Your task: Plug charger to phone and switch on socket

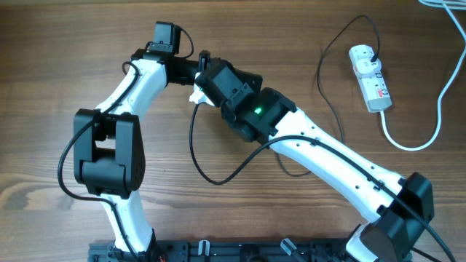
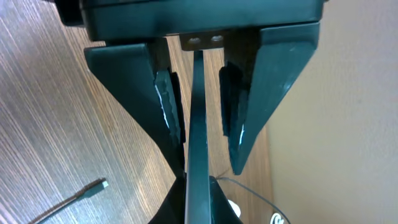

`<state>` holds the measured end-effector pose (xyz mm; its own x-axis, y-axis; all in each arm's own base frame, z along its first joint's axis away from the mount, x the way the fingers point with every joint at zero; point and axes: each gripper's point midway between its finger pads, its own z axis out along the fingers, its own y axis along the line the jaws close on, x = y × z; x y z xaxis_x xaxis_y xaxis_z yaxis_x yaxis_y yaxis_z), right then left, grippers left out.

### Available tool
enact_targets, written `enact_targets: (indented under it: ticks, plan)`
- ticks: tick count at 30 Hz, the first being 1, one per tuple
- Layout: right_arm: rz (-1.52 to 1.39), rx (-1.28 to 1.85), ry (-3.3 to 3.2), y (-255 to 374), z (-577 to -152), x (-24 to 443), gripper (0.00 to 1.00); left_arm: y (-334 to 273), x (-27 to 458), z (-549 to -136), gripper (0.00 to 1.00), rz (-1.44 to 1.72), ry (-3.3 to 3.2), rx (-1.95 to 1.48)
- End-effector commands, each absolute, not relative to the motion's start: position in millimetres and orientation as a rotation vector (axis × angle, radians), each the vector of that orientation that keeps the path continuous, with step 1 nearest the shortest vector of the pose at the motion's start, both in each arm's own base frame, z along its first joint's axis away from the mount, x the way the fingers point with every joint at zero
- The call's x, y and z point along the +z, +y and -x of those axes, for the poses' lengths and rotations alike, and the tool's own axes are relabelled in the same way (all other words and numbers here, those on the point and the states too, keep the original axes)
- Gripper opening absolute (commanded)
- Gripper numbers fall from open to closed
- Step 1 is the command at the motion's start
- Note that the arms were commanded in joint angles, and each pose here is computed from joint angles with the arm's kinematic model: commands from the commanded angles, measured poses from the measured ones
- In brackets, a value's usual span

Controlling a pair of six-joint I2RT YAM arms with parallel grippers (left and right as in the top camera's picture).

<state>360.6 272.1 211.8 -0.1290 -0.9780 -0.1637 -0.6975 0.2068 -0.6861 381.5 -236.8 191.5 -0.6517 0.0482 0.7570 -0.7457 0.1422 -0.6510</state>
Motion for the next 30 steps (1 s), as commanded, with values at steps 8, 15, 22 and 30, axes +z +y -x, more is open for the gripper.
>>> enact_targets:
  ticks: [8, 15, 22, 30]
  plan:
    - [1.520, -0.642, 1.865, 277, -364, 223, 0.05, -235, 206, -378, 0.09, -0.633, -1.781, 1.610]
    - [1.519, -0.641, 1.866, 277, -364, 223, 0.19, -235, 206, -378, 0.04, -0.633, -1.781, 1.610]
    - [1.518, -0.642, 1.865, 277, -364, 223, 0.49, -235, 206, -378, 0.04, -0.632, -1.781, 1.611]
    - [1.242, -0.623, 1.865, 271, -374, 266, 0.70, -234, 204, -385, 0.04, -0.610, -1.834, 1.645]
